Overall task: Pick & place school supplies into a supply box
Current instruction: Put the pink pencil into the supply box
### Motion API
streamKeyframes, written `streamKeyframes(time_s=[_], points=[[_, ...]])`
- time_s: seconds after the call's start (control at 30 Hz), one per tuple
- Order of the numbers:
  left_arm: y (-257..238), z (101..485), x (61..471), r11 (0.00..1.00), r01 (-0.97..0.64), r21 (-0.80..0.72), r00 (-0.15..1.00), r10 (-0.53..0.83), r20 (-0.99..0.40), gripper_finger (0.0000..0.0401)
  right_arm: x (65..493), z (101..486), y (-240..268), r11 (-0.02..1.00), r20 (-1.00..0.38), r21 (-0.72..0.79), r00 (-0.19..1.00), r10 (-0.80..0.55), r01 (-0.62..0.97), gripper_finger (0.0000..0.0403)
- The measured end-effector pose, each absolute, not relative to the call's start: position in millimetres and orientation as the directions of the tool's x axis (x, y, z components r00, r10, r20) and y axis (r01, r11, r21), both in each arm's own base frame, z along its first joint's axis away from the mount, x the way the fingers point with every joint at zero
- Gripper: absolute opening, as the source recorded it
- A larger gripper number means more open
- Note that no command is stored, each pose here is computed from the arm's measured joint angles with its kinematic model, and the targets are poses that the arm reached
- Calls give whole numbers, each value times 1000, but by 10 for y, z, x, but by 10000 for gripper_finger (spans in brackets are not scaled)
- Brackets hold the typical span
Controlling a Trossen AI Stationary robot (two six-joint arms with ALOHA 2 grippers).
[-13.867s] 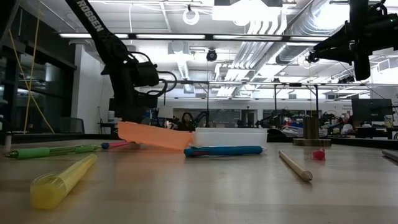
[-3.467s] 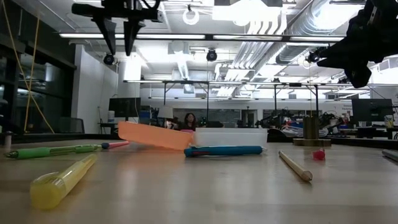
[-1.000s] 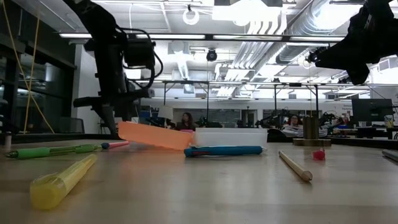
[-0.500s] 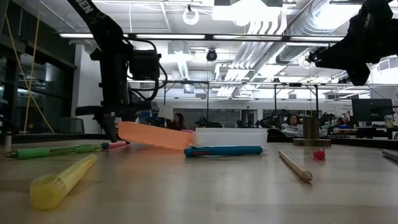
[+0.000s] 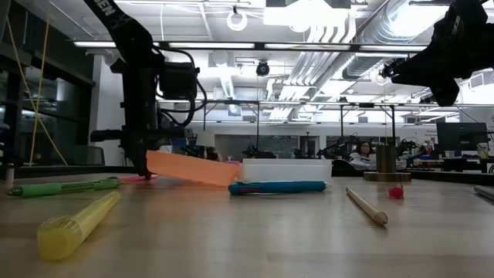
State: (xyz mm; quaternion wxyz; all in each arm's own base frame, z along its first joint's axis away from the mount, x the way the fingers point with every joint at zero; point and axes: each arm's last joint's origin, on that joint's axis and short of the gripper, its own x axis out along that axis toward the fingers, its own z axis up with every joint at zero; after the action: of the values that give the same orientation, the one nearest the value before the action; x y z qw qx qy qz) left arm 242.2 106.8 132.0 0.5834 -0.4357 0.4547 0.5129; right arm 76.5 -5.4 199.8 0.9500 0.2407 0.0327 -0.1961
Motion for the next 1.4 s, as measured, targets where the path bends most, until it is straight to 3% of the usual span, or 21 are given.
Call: streamKeyframes(time_s=[0.13, 0.37, 0.57, 0.7, 0.87, 1.4], points=[[1067, 1320, 2416, 92, -995, -33, 52, 207, -977, 20, 765, 1998, -54, 807, -156, 445, 921, -357, 388, 71], [1066, 1318, 2407, 93, -995, -21, 40, 212, -977, 37, 765, 1998, -54, 807, -156, 445, 921, -357, 388, 71], [1059, 1394, 2369, 95, -995, -20, 41, 233, -972, 26, 765, 1998, -54, 807, -157, 445, 921, -356, 388, 71], [1040, 1461, 2241, 75, -995, 64, -41, 272, -961, 24, 765, 1998, -54, 807, -157, 445, 921, -356, 388, 71], [989, 1614, 2131, 73, -993, 88, -66, 265, -962, 26, 765, 1998, -54, 807, -157, 445, 921, -356, 388, 71], [872, 2151, 1847, 22, -996, -83, 86, 350, -933, 21, 765, 1998, -54, 808, -157, 443, 921, -356, 388, 71]])
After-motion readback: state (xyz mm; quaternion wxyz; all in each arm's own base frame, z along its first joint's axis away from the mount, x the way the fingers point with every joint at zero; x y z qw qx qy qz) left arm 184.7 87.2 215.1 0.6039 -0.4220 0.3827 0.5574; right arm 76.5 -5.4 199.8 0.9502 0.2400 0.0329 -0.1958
